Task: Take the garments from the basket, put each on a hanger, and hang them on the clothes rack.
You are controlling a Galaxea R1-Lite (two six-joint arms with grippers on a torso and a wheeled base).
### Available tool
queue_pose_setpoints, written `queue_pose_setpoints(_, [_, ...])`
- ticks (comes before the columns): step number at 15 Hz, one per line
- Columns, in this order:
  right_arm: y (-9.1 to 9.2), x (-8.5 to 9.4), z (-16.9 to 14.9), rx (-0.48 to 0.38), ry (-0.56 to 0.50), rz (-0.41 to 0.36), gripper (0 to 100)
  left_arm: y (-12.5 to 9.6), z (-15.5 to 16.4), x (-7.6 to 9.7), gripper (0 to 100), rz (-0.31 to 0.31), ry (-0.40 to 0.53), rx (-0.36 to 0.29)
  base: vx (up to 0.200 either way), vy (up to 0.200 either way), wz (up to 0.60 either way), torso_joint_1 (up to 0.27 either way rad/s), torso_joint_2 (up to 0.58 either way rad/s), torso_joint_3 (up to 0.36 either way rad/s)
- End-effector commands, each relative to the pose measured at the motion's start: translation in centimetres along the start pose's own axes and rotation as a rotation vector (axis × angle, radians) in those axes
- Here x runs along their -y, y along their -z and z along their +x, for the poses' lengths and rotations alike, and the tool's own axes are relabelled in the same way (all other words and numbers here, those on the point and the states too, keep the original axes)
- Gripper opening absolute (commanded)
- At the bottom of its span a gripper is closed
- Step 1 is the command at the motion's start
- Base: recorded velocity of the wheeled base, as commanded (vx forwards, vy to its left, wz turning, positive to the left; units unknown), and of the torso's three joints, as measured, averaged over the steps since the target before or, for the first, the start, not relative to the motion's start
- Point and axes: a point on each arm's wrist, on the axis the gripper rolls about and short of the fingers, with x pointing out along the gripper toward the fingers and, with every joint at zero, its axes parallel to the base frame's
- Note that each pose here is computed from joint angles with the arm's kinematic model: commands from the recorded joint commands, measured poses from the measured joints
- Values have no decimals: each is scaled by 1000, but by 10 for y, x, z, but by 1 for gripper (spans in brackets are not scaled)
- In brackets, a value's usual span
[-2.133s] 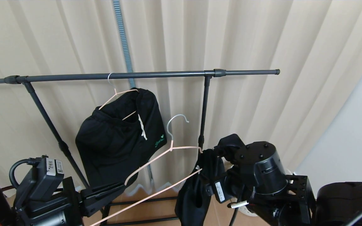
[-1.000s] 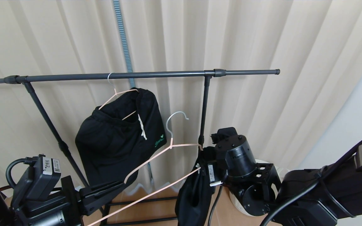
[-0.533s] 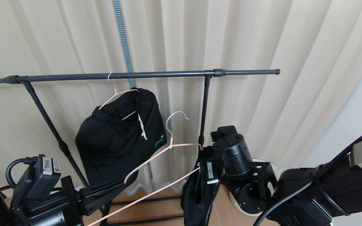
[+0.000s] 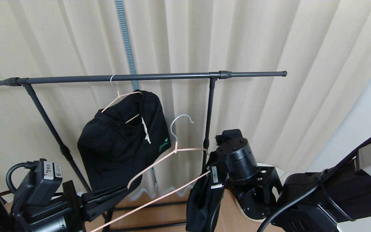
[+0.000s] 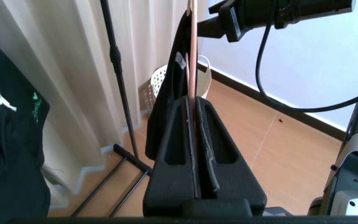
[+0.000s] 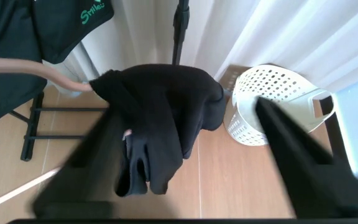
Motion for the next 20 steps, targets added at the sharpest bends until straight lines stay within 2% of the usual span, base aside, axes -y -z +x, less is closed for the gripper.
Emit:
queue_pose_setpoints(1, [2,-3,-1,-3,-8,-7,0,0,0,0,0,0,1,0,0,0,0,0,0,0])
queue_pose_setpoints(8, [3,-5,-7,0,-25,-6,0,0,0,0,0,-1,0,-1,0,0,0,0,0,0])
queue_pose_setpoints(14, [-12,-1,-32,40,-77,23,0,0,0,0,0,-1,1,-1,0,0,0,0,0,0])
queue_pose_setpoints(20, [-17,-5,-45,29,-196,67,0,-1,0,1,0,3,4,4,0,0,0,0,0,0])
